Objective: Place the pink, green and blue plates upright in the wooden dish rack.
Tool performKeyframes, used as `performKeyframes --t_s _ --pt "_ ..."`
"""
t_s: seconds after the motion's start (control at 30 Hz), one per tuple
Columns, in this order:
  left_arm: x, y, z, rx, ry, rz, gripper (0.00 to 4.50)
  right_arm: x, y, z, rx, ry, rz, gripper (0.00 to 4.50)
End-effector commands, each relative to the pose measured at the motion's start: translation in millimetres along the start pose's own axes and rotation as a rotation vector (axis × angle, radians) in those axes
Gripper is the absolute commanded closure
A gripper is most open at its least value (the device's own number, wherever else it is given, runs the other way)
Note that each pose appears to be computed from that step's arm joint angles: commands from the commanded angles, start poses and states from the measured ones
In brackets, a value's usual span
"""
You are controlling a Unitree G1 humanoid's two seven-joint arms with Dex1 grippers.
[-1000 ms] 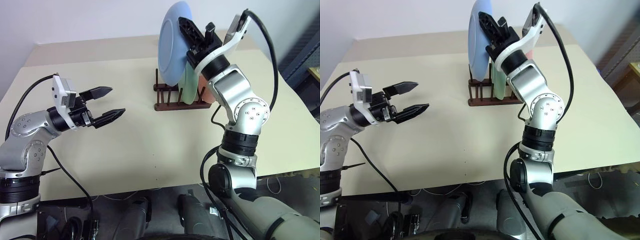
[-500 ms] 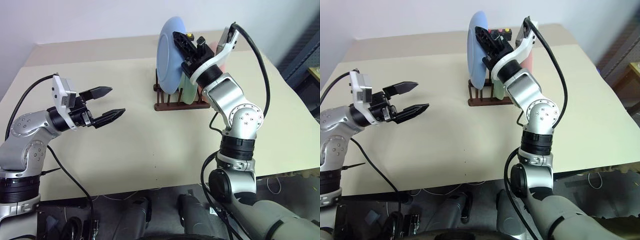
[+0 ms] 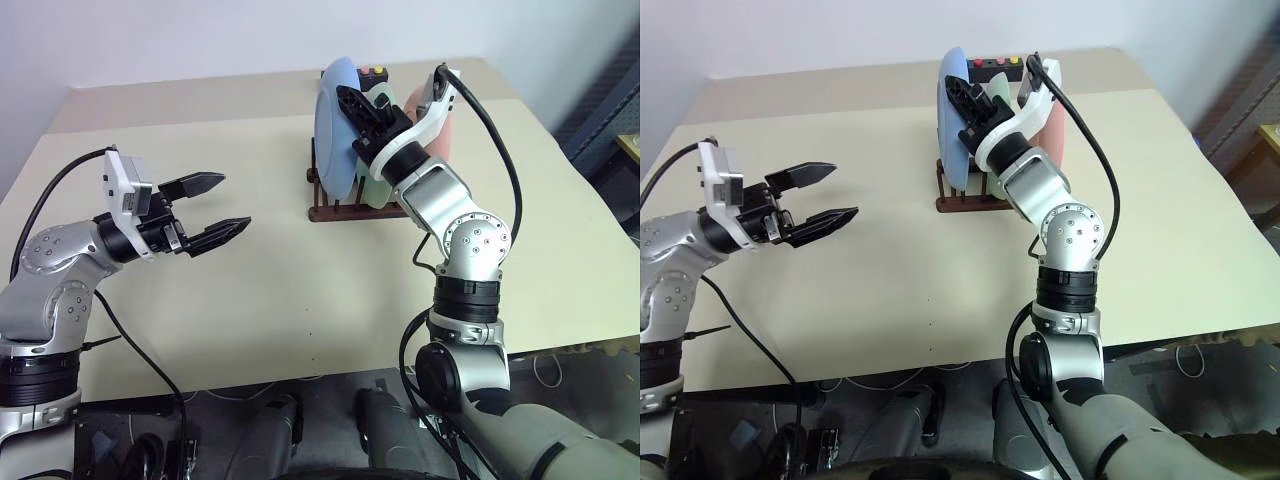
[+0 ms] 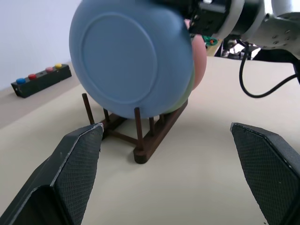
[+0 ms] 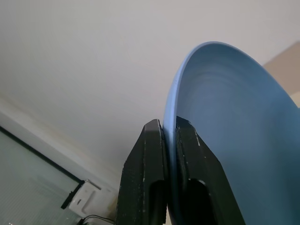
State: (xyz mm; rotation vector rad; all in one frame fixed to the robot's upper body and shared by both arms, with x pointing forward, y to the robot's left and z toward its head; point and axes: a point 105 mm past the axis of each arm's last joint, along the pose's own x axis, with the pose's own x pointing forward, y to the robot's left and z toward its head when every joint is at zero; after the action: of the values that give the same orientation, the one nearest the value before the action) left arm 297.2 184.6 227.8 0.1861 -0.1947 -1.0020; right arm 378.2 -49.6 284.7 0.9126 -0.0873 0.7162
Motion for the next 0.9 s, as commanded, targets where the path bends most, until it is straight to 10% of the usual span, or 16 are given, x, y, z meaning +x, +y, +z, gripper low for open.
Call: performKeyframes --t_s 0.03,0.8,0.9 --pt "-4 1 17 0.044 -0.048 0.010 0.03 2 9 4 -0.013 -0.027 0.038 4.50" --pt "-4 1 22 0.026 -0.083 0.033 0.03 3 -11 -10 -0.044 0.023 -0.036 4.50" --pt "-3 1 22 0.025 -0.082 0.031 0.00 2 -13 -8 -0.046 0.015 -0.045 3.07"
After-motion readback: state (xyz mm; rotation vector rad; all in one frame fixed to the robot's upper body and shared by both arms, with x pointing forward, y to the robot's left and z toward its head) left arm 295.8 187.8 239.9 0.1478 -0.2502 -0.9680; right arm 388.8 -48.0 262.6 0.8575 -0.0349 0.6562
